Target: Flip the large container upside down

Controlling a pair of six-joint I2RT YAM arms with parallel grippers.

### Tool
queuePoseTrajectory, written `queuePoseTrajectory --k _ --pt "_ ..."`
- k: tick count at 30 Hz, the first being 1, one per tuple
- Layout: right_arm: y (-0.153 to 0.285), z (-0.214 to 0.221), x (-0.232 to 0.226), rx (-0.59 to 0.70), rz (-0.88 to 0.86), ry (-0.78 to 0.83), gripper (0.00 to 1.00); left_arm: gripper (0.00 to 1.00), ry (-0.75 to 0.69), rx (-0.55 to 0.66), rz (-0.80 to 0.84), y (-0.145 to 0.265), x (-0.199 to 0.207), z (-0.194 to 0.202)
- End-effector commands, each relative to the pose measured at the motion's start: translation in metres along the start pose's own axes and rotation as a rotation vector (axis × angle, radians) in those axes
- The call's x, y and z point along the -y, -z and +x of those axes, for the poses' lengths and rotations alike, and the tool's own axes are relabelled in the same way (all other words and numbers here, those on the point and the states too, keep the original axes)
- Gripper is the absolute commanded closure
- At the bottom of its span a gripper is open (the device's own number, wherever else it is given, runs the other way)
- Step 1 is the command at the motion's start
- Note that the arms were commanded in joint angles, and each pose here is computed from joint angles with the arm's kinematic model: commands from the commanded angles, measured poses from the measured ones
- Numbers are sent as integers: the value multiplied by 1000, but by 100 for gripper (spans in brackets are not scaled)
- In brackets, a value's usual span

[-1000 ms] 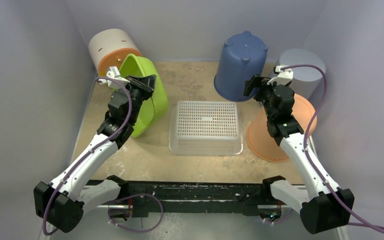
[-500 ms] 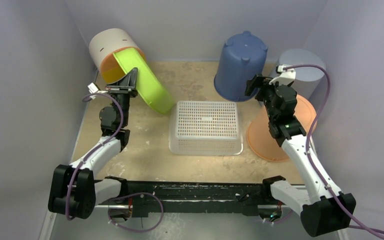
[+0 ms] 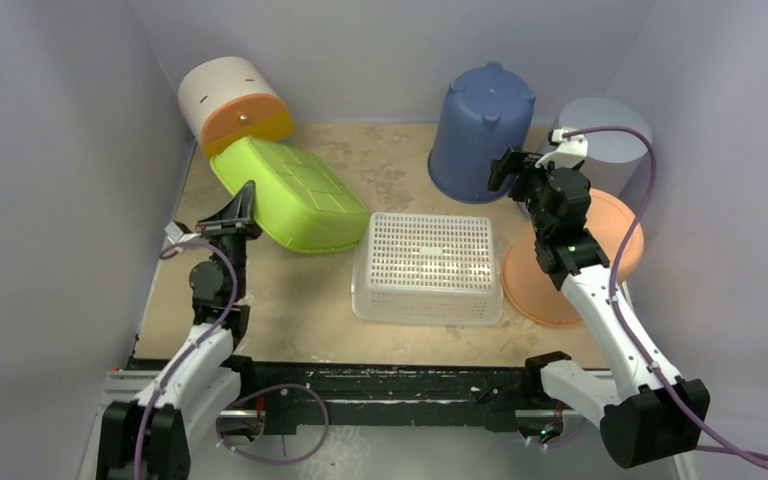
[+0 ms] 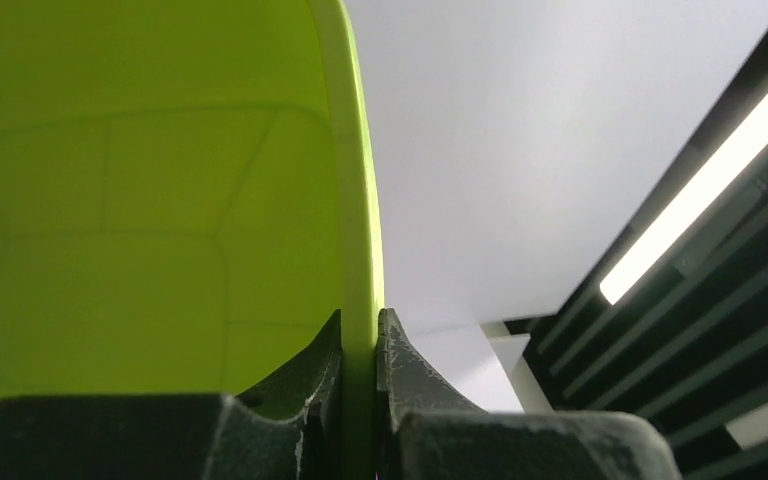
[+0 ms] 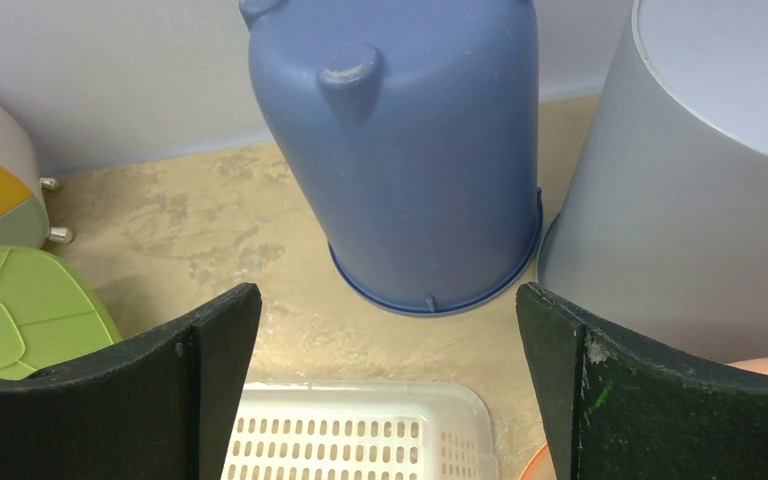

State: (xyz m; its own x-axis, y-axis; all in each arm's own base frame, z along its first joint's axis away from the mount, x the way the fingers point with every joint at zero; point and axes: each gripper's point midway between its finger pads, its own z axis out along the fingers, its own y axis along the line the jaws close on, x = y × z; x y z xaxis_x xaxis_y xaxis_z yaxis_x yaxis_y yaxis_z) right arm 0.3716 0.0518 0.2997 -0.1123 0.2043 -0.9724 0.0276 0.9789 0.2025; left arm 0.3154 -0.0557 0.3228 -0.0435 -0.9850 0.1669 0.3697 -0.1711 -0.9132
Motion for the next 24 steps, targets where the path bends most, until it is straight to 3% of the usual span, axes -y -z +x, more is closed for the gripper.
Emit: queuePoseTrajectory --k 1,6,10,13,15,18,24 --pt "-2 -22 -6 70 -27 -20 0 100 -150 115 -339 38 -90 -33" --pt "-5 -17 -8 58 -39 -21 0 100 -365 241 -578 77 -133 -71" --pt "-6 -12 -9 54 -44 -22 0 100 -516 266 -731 98 -159 -90" --pt "-8 -7 -11 43 -57 -21 0 81 -588 266 -852 119 -182 -100" --pt "-8 -6 -13 40 -68 -23 0 77 -605 263 -902 131 -195 -104" --pt "-8 -7 -17 41 -87 -29 0 63 -623 276 -957 145 -207 -111" --pt "-8 -5 -18 38 -92 -49 0 59 -667 274 -1000 149 -209 -115"
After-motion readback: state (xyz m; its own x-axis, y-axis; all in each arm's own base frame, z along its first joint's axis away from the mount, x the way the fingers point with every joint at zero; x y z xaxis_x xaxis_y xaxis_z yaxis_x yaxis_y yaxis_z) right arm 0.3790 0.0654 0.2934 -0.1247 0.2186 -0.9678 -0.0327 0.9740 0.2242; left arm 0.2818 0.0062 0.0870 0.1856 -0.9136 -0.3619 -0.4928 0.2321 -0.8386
